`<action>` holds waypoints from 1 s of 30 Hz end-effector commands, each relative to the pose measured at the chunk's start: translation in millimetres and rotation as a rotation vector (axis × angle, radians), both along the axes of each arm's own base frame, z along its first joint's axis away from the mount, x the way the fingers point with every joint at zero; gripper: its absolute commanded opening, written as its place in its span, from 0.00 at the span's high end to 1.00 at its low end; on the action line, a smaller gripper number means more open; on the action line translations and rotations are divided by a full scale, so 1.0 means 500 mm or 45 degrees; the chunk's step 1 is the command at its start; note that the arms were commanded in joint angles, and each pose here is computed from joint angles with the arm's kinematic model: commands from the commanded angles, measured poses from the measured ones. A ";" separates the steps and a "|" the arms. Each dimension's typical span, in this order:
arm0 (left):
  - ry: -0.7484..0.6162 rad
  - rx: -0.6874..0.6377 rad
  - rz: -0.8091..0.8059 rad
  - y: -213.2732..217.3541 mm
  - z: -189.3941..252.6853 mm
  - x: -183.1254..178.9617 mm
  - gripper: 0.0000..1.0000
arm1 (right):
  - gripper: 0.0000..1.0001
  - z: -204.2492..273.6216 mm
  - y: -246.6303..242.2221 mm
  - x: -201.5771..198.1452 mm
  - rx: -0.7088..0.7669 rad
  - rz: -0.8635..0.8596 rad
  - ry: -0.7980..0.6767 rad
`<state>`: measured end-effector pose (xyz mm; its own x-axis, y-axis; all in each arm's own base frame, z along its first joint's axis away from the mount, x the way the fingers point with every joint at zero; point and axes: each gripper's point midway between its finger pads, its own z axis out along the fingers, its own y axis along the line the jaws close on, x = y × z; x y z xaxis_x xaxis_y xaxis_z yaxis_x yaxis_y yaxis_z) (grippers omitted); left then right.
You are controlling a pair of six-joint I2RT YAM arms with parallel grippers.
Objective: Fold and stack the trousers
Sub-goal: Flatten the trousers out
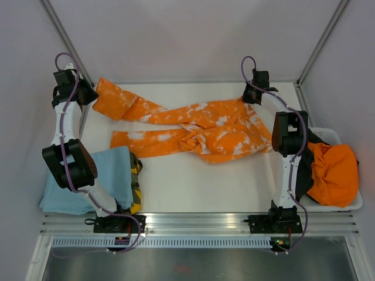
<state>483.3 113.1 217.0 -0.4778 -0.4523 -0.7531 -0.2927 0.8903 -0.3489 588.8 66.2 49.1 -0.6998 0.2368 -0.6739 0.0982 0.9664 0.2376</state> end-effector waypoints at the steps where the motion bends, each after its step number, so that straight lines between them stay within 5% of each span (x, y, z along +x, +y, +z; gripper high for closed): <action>1: -0.144 -0.024 0.057 0.021 0.067 0.058 0.98 | 1.00 0.186 -0.167 0.090 -0.032 -0.231 -0.320; 7: -0.131 -0.125 0.136 0.042 0.027 0.122 0.98 | 1.00 0.209 -0.275 0.152 -0.043 -0.309 -0.407; 19: -0.131 -0.182 0.257 0.080 0.005 0.184 0.98 | 1.00 0.231 -0.300 0.184 -0.025 -0.240 -0.523; 24: -0.193 -0.229 0.188 0.044 0.052 0.160 0.98 | 1.00 0.300 -0.310 0.154 0.040 -0.226 -0.601; 30: -0.200 -0.105 0.419 0.093 0.129 0.088 0.98 | 1.00 0.365 -0.268 0.087 0.111 -0.129 -0.757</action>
<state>551.9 143.7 214.2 -0.3254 -0.6426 -0.6936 -0.4488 0.7506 -0.4849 634.0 -79.1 125.0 -0.4009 0.3790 -0.8340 0.1669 0.9254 0.3403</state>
